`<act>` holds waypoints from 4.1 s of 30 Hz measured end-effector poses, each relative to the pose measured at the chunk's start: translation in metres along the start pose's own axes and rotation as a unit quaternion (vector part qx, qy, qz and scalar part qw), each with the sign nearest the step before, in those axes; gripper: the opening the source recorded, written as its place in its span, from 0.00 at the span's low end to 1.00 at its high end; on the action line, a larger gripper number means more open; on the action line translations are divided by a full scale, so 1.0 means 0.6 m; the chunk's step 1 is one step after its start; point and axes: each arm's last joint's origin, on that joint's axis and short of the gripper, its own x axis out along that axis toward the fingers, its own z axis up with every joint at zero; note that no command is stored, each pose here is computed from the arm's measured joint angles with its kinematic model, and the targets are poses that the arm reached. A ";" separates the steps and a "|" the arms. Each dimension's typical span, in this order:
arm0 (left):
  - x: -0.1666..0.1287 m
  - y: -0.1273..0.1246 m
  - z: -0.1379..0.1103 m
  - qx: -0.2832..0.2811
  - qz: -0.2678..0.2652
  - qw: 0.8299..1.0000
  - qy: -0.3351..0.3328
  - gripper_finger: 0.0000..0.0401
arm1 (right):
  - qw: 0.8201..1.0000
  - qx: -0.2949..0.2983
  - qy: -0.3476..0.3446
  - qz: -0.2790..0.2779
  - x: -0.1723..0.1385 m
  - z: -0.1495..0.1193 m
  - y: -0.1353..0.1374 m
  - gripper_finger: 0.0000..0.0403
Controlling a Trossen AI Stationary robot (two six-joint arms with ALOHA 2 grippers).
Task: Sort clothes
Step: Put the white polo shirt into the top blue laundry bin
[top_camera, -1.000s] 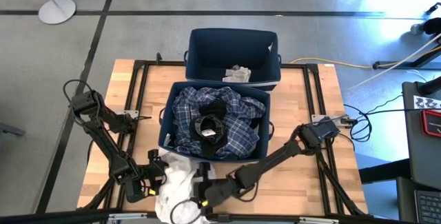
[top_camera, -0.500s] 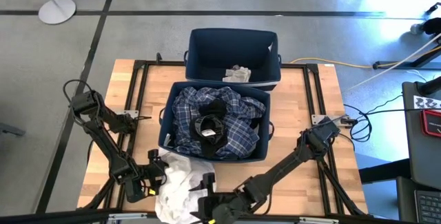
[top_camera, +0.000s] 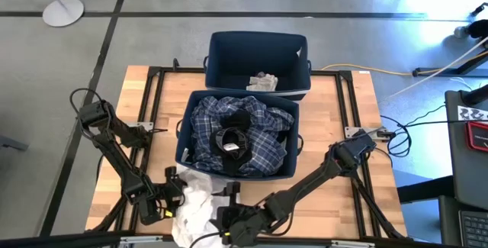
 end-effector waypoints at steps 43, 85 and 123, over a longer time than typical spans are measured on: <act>0.005 -0.040 0.053 0.049 -0.083 0.987 -0.124 0.63 | 0.987 0.148 0.069 -0.007 0.190 -0.135 -0.039 0.91; -0.086 -0.014 0.041 0.035 -0.119 0.988 -0.094 0.63 | 0.997 -0.032 -0.041 -0.056 0.003 0.023 0.026 0.07; -0.236 0.054 0.105 -0.014 -0.134 0.952 -0.275 0.63 | 0.984 -0.087 -0.141 -0.065 -0.154 0.170 -0.058 0.07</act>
